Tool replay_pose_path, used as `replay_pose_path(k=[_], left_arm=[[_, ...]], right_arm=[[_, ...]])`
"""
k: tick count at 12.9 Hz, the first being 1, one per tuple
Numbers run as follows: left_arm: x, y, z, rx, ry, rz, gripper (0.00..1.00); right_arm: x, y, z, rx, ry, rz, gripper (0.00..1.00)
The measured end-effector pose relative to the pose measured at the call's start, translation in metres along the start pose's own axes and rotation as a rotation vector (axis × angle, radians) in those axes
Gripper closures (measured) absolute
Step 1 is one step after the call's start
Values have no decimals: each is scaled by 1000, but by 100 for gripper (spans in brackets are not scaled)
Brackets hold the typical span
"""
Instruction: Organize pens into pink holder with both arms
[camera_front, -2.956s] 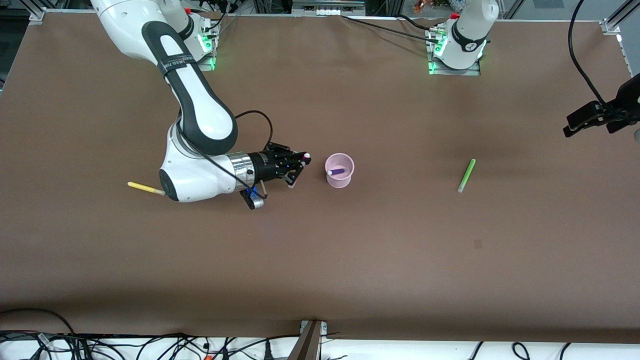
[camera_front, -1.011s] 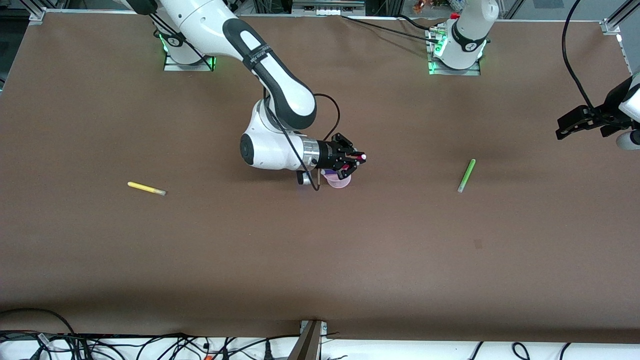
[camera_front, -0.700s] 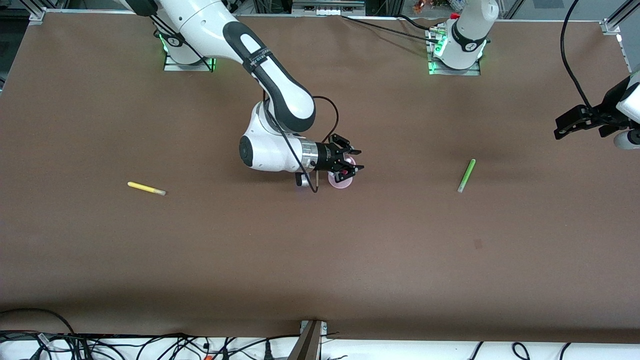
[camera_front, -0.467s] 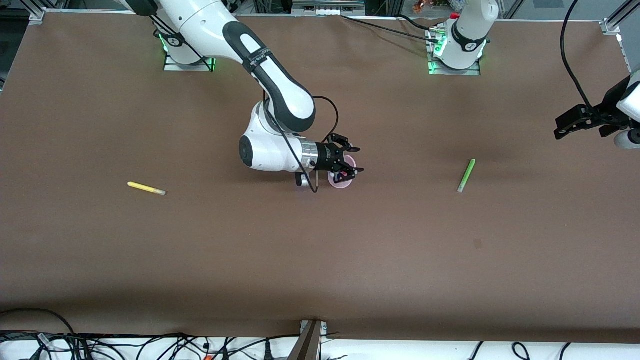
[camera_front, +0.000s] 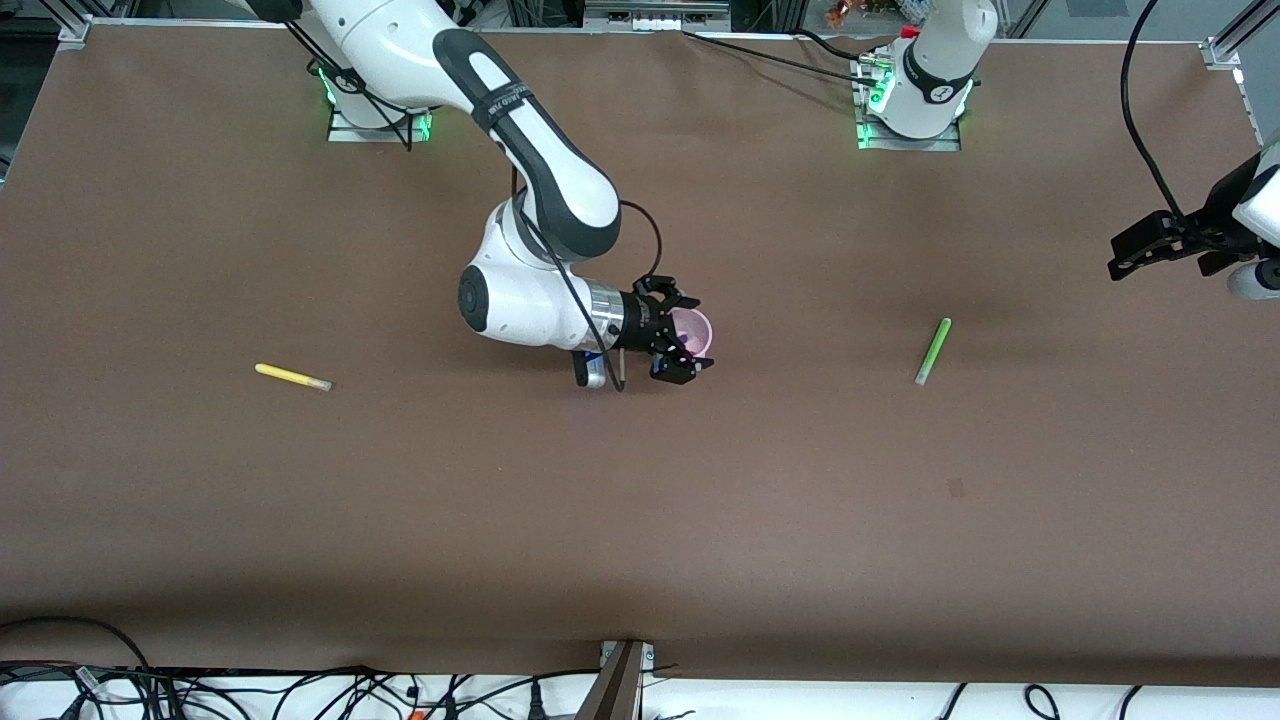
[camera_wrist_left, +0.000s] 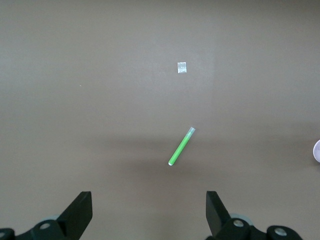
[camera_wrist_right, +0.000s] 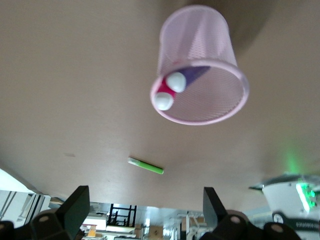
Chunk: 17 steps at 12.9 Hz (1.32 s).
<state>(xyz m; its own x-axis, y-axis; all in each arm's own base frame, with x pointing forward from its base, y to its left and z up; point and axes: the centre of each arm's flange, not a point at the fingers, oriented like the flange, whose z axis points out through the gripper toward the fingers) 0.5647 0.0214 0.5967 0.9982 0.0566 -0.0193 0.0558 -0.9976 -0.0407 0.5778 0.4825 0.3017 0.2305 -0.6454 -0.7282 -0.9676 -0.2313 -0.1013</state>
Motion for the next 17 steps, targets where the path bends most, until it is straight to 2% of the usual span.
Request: replay_pose_path(k=[3,4,6,8,12,17], left_arm=[[1,0,1,0,-2,0,0],[1,0,1,0,-2,0,0],[1,0,2,0,-3,0,0],[2,0,2,0,-3,0,0],[2,0,1,0,-2,0,0],[2,0,1,0,-2,1,0]], right_arm=[[-9,-16,-44,54,40,-78,0],[-11,-21,-61,55,67,-106,0],[-15,-26,-96,28,126,-187,0],[-28,-27,-133,4,141,-286,0],[-32,-20,-224,-99,134,-452,0],[-9,5,-322,-270,209,-688,0]])
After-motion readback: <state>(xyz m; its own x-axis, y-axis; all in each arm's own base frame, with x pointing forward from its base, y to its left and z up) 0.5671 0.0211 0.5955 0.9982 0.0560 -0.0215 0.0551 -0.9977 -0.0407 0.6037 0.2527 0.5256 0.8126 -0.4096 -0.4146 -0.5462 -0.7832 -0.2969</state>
